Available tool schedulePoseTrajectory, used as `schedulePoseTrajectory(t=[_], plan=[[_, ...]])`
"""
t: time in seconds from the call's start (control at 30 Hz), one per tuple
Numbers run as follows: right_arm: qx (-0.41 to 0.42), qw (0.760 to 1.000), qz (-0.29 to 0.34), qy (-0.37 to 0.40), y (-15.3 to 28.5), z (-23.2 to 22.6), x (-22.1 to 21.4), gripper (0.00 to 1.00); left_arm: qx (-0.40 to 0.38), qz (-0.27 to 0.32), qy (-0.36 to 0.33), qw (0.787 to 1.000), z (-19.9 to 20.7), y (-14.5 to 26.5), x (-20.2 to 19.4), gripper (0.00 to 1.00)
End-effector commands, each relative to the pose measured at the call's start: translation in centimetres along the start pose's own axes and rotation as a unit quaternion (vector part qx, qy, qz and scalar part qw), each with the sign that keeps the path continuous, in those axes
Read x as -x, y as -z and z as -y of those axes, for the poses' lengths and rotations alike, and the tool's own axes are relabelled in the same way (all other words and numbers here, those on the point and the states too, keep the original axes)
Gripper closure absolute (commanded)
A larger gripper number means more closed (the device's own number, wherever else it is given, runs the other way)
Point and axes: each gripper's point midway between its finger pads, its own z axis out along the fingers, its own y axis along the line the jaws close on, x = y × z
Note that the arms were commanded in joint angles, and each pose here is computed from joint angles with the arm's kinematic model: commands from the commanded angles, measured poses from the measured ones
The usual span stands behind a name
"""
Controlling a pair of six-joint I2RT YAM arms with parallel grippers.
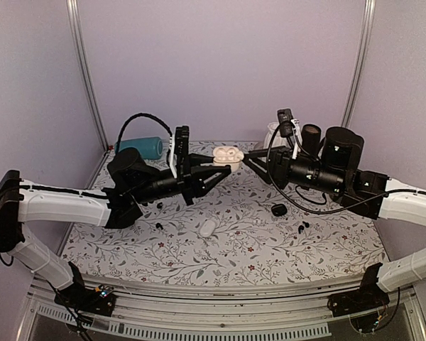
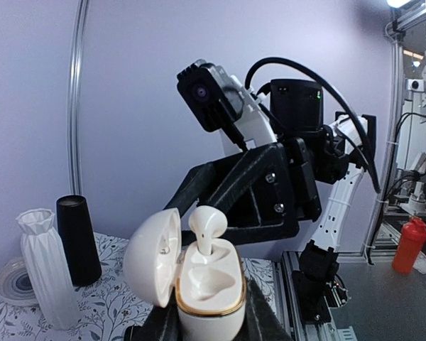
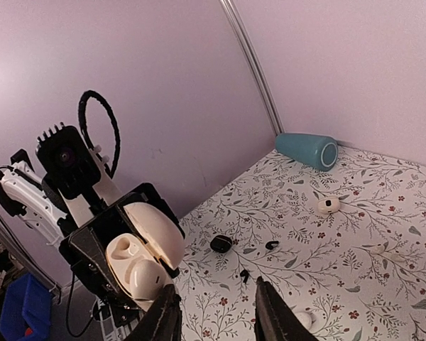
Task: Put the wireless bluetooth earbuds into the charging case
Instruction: Adjust the right earbud in the right side groove of the charging case.
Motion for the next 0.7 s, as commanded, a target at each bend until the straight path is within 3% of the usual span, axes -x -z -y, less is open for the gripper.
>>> schedulePoseTrajectory(t=[0.0,0.67], plan=[[0.007,1.0,0.022,0.011,0.9,-1.2,1.8,0.64,-0.012,0.004,0.001,1.0,0.5,-0.5,0.4,1.0],[0.008,1.0,0.011,0.009,0.8,-2.0,1.1,0.64,-0.008,-0.005,0.008,1.0,0.1,-0.8,-0.6,1.0]])
